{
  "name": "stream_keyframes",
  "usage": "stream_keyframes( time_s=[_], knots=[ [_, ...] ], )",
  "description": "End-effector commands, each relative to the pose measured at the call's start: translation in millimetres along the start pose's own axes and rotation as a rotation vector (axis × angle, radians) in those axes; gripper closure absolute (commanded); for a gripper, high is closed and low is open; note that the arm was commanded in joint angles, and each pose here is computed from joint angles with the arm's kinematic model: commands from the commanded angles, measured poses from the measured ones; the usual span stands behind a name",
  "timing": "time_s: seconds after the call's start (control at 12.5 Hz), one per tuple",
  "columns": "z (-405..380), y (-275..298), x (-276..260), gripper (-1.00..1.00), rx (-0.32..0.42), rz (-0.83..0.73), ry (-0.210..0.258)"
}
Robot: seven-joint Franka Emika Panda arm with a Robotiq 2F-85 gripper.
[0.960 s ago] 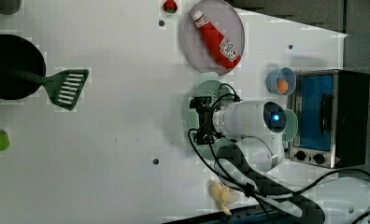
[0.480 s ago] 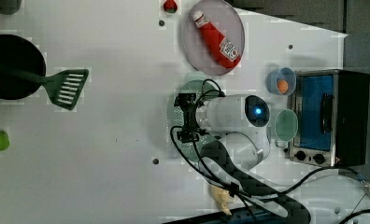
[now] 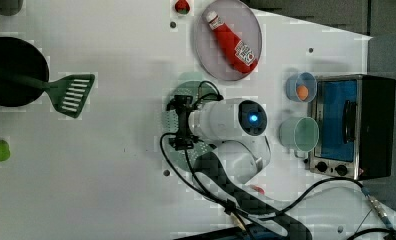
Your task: Drag strainer right to left.
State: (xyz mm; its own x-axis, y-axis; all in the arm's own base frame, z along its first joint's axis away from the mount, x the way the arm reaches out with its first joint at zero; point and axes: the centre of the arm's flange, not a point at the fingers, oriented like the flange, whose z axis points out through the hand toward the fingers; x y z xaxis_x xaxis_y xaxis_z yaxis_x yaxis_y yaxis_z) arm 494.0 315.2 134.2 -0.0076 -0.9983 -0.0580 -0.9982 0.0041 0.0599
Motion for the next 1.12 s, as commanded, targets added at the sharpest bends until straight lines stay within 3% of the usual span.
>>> stream_keyframes(
  time_s=[0.08, 1.12],
  knots=[
    [-5.0, 12.9, -52.3, -1.0, -0.002, 0.017, -0.017],
    [0.6, 18.1, -112.3, -1.0, 0.0, 0.031, -0.073]
  ],
)
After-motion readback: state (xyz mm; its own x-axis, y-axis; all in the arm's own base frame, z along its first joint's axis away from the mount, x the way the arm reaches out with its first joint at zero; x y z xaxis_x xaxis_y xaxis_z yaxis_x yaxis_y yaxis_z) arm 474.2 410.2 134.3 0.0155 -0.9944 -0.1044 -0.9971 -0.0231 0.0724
